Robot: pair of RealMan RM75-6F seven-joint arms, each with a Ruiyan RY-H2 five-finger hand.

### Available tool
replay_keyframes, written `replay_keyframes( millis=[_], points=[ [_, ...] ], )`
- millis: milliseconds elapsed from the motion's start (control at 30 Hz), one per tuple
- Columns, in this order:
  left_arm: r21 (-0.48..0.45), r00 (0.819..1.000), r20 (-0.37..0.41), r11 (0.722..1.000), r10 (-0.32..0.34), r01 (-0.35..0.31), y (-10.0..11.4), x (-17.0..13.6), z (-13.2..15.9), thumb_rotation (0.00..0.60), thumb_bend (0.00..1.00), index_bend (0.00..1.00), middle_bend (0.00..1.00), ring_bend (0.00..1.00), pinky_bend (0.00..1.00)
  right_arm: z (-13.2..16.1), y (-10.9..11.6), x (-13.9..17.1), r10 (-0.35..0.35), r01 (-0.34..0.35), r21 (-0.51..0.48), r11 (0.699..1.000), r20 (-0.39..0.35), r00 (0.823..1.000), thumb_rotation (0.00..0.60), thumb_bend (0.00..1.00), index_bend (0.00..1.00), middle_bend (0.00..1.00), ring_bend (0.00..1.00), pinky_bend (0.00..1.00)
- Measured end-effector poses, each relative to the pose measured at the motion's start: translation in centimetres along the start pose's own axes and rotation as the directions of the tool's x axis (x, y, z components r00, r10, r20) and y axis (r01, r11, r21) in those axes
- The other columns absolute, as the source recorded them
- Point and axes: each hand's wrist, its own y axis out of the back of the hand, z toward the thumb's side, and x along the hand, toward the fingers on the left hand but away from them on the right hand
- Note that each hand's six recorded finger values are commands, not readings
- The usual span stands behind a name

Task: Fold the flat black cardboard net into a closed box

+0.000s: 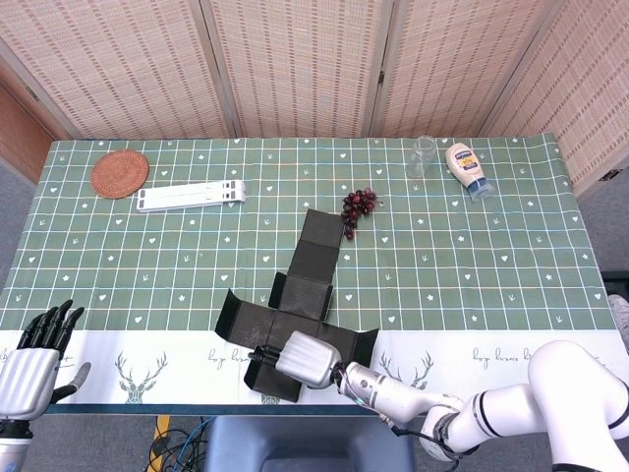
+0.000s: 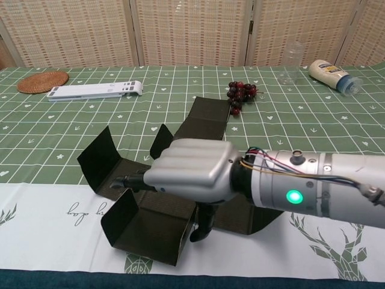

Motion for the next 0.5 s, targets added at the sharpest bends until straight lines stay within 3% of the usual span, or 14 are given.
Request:
replay_keyframes(
  millis=[200, 500],
  points=[
    [0.001, 1.0, -0.009, 1.0, 0.004, -0.004, 0.2, -0.3, -0.2, 0.6, 0.3, 0.05, 0.0, 0.02, 0.09, 0.7, 0.4, -3.3, -0.044, 0.044, -0.002, 0.999, 0.012, 0.999, 0.6, 0.0, 0.0, 0.18, 0.85, 1.0],
    [0.001, 1.0, -0.018, 1.0, 0.005, -0.005, 0.4, -0.7, -0.4, 0.6, 0.3, 0.05, 0.0, 0.02, 0.09, -0.4, 2.5, -8.3, -0.113, 0.117, -0.028, 0.993, 0.111, 0.987, 0.6, 0.0, 0.0, 0.18, 0.85, 1.0]
  ],
)
